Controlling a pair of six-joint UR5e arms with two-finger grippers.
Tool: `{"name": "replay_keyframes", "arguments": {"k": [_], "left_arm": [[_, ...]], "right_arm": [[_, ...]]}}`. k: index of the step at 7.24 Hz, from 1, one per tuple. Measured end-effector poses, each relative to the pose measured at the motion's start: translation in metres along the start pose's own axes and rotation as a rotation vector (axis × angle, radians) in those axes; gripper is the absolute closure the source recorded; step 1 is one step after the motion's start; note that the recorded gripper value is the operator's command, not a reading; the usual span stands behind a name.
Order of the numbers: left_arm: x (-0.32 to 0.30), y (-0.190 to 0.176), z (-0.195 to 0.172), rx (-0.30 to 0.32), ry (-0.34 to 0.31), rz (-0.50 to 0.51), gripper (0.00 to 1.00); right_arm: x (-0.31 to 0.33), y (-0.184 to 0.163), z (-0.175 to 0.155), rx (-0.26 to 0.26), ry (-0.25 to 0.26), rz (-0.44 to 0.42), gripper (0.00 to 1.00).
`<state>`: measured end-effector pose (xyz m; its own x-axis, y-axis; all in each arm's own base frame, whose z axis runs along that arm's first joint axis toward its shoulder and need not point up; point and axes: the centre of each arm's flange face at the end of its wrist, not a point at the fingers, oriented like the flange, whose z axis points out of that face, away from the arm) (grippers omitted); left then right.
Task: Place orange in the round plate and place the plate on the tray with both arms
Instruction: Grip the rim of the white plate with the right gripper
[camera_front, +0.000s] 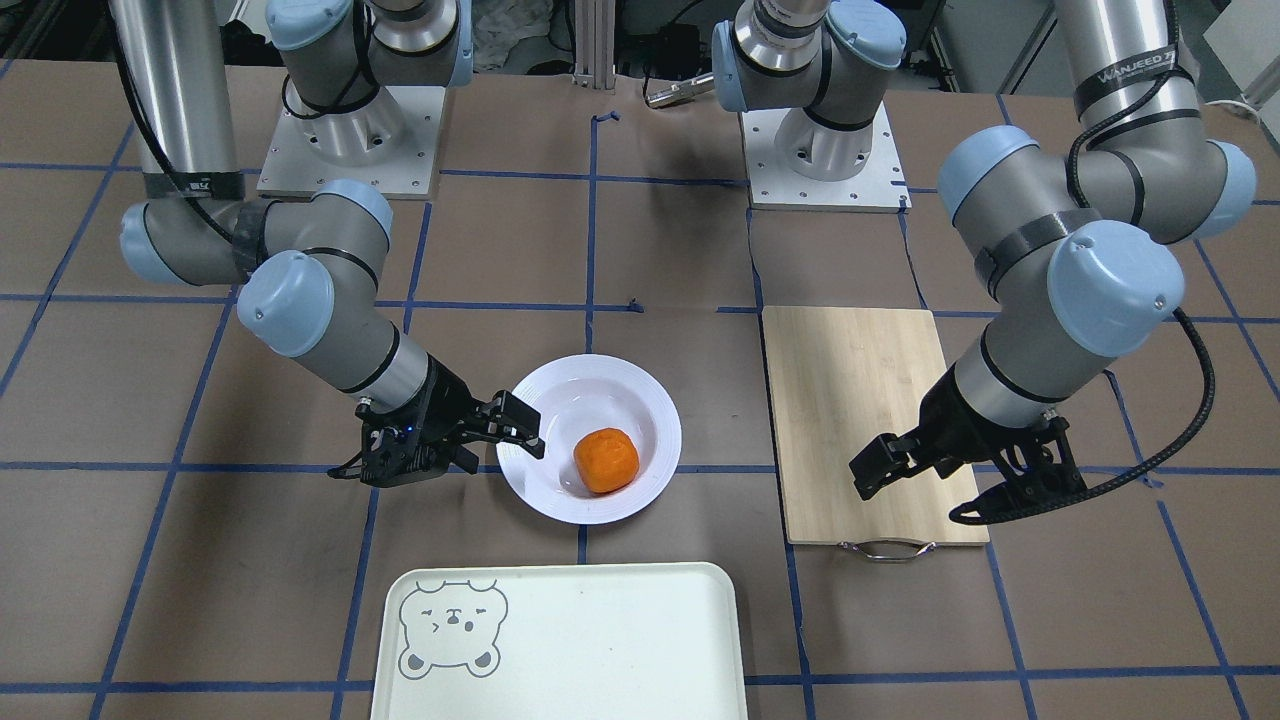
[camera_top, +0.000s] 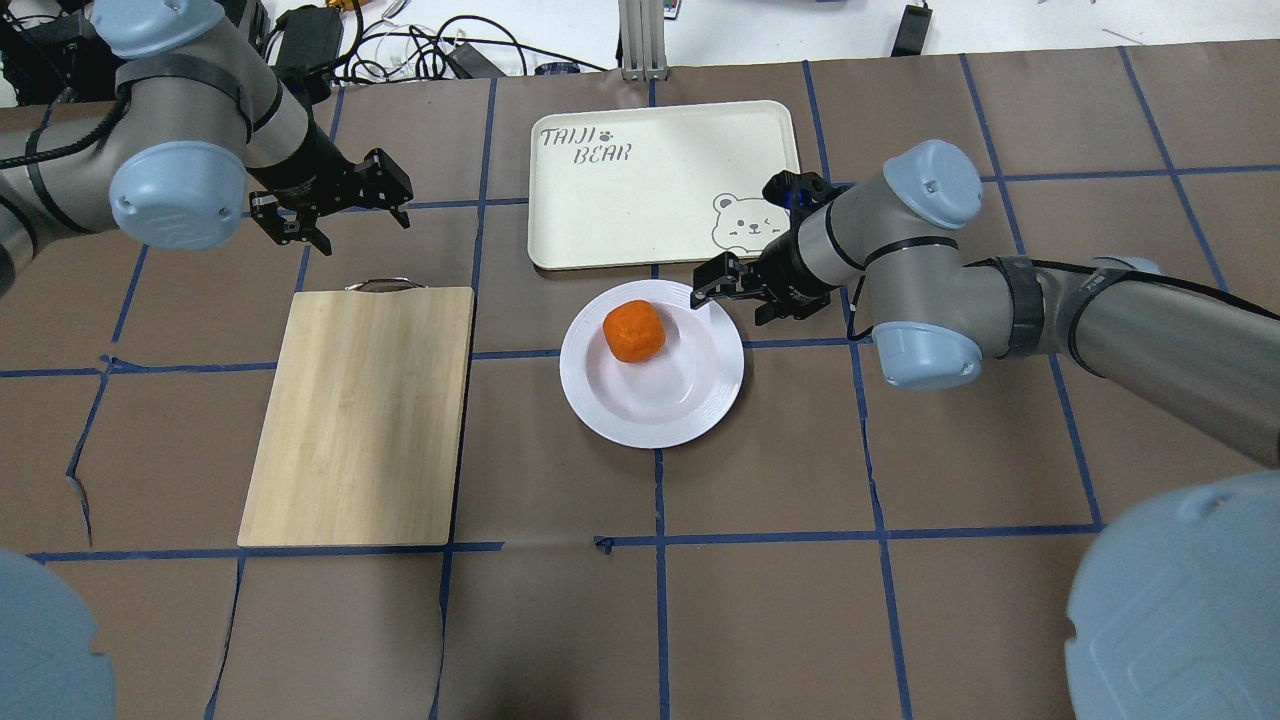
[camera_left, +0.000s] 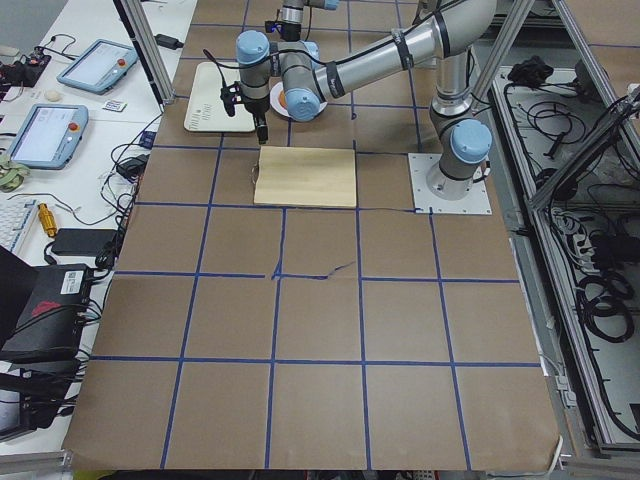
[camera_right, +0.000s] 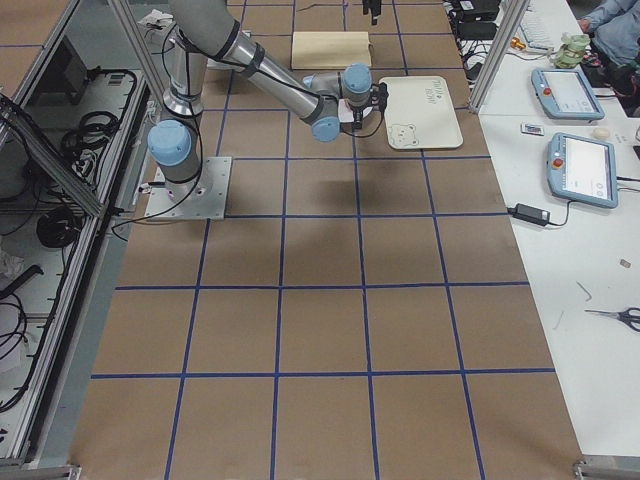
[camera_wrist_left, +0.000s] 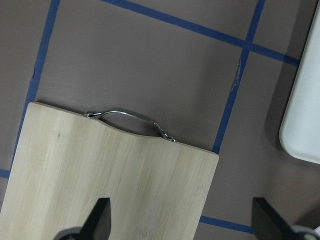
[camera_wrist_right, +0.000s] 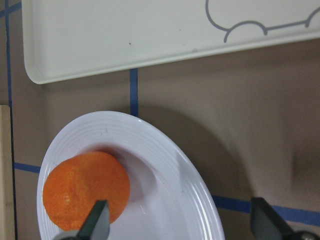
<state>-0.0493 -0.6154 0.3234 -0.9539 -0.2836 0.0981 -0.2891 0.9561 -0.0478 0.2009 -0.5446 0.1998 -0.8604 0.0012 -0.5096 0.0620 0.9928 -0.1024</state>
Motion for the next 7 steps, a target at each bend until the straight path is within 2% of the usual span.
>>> {"name": "replay_keyframes", "arguments": {"k": [7], "left_arm": [[0.001, 0.000, -0.001, 0.004, 0.003, 0.003, 0.00]], "right_arm": [[0.005, 0.025, 0.024, -0.047, -0.020, 0.036, 0.02]]}}
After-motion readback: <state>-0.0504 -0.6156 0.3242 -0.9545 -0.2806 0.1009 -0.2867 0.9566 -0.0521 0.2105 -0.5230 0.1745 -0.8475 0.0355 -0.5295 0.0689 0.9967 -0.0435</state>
